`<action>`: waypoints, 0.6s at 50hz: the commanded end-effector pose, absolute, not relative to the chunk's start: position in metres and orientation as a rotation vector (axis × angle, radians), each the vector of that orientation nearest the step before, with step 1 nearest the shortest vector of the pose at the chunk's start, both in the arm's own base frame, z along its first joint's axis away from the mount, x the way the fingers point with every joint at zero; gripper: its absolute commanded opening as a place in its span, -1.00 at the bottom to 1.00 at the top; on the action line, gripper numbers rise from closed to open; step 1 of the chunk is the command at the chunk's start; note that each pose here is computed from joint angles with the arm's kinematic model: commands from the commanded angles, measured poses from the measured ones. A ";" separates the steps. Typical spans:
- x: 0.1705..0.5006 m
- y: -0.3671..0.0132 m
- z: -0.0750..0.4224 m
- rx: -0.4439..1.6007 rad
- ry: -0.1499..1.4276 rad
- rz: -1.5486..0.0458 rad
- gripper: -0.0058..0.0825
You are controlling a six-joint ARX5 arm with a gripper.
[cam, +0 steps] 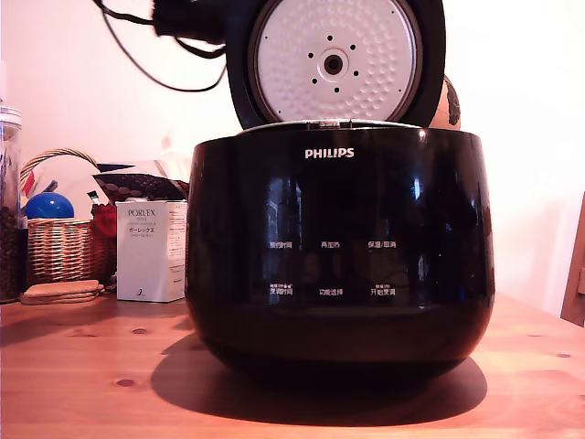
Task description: Close the rice cooker by pressing the lid down with medium force
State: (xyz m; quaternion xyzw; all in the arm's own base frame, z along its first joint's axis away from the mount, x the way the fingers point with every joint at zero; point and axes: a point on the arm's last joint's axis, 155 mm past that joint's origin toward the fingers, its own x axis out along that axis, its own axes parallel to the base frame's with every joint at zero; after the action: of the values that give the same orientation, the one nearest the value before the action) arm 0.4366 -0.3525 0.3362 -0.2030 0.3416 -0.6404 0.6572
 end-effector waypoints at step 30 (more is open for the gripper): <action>0.366 -0.338 0.291 -0.074 0.930 -1.366 -0.92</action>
State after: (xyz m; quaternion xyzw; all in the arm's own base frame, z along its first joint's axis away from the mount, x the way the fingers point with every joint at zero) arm 0.3749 -0.3319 0.2850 -0.0457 0.4228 -0.5989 0.6786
